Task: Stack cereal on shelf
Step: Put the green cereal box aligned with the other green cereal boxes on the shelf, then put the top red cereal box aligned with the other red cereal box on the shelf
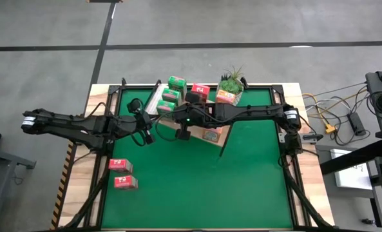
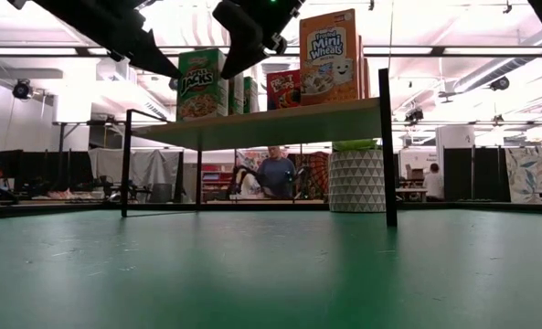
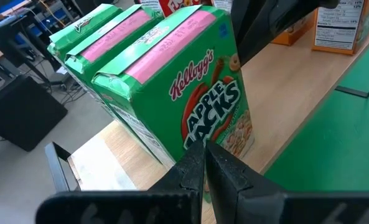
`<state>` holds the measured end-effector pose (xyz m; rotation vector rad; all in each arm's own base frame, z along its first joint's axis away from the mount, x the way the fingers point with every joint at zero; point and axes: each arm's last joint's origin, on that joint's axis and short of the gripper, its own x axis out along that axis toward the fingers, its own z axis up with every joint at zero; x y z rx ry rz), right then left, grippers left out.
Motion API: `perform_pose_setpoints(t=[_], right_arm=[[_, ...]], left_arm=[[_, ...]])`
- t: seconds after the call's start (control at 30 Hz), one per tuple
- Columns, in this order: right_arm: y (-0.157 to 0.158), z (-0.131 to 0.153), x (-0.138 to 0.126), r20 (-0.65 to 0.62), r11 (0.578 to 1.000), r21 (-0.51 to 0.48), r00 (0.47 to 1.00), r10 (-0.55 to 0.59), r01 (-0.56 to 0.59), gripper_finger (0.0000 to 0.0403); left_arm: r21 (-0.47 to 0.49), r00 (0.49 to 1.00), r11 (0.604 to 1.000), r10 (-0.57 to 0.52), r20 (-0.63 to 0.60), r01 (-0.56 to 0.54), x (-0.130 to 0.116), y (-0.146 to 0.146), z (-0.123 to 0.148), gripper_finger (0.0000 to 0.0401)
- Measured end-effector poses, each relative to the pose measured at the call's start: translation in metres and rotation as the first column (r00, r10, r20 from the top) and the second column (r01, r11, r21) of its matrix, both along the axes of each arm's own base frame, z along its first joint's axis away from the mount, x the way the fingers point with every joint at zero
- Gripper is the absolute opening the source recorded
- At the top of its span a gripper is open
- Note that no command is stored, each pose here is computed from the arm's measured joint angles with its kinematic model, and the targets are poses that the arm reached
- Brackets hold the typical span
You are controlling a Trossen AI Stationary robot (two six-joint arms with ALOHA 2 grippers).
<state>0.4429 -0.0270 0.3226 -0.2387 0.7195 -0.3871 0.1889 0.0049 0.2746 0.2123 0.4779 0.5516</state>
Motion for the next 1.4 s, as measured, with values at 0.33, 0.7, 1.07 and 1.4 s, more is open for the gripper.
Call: perform_pose_setpoints(t=[0.33,0.7,1.07,1.4], right_arm=[[0.001,-0.002,0.002,0.029,0.999,0.027,0.999,0.023,-0.023,0.0011],[0.022,0.017,-0.016,0.003,0.999,-0.015,1.0,0.03,-0.029,0.0011],[0.102,0.042,-0.057,0.029,0.983,-0.101,0.988,0.155,-0.151,0.0011],[0.153,0.022,-0.091,0.029,0.97,-0.092,0.973,0.23,-0.226,0.0011]], left_arm=[[0.0,1.0,1.0,0.001,0.0,-0.001,0.0,0.0,0.0,0.0],[-0.056,0.997,0.998,-0.033,0.065,0.036,-0.009,-0.008,0.007,0.0],[-0.26,0.943,0.909,-0.295,0.154,0.327,-0.019,-0.051,0.024,0.0],[-0.593,0.857,0.718,-0.507,-0.089,0.363,-0.03,-0.092,0.048,0.0]])
